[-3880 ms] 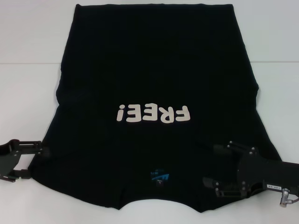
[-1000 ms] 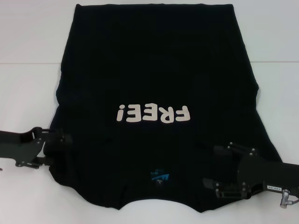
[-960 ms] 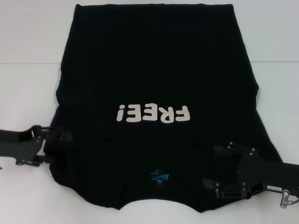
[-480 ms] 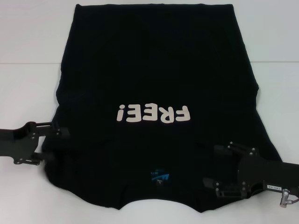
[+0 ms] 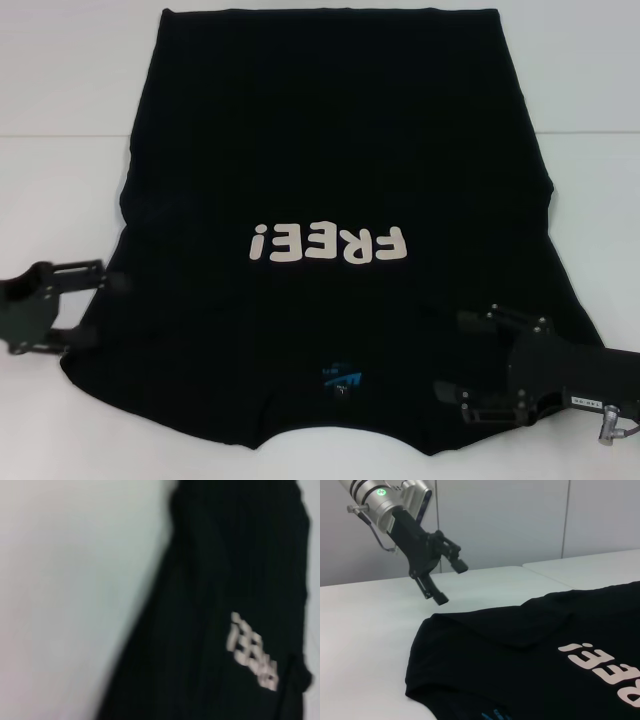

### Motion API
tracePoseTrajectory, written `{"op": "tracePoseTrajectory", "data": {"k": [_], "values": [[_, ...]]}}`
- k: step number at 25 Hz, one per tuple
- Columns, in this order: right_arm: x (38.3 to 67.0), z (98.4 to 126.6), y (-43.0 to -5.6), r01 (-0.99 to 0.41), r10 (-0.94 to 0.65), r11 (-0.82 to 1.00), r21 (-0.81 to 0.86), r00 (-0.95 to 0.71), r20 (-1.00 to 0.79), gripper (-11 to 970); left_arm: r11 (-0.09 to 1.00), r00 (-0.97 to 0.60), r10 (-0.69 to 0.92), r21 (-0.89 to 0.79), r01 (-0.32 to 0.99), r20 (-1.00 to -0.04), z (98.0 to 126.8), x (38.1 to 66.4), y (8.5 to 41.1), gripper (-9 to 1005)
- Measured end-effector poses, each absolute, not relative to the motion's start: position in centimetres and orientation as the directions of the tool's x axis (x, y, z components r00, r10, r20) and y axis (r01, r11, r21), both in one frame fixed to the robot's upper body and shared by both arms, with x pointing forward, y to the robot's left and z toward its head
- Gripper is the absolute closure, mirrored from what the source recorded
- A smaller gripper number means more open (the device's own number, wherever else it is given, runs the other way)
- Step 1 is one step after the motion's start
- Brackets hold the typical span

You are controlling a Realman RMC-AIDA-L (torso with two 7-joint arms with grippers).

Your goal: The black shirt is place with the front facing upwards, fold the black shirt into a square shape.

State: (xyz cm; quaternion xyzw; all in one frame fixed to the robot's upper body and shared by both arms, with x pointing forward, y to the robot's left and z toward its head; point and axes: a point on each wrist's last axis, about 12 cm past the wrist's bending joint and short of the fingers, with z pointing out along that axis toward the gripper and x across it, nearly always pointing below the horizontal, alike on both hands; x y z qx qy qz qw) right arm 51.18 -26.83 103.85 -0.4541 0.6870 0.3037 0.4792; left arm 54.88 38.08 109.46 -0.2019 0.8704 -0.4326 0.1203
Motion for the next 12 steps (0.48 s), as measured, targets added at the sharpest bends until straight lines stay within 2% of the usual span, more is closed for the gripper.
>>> {"op": "tracePoseTrajectory", "data": {"k": [7, 12], "values": [[51.2, 103.9, -26.8, -0.915, -0.334, 0.402, -0.02, -0.126, -0.934, 13, 0.619, -0.876, -0.481, -0.722, -0.31, -0.036, 110.0, 54.7, 40.1, 62], [51.2, 103.9, -26.8, -0.916, -0.334, 0.401, -0.021, -0.125, -0.934, 13, 0.663, -0.887, -0.461, -0.676, -0.321, -0.031, 110.3, 55.3, 39.9, 62]]}}
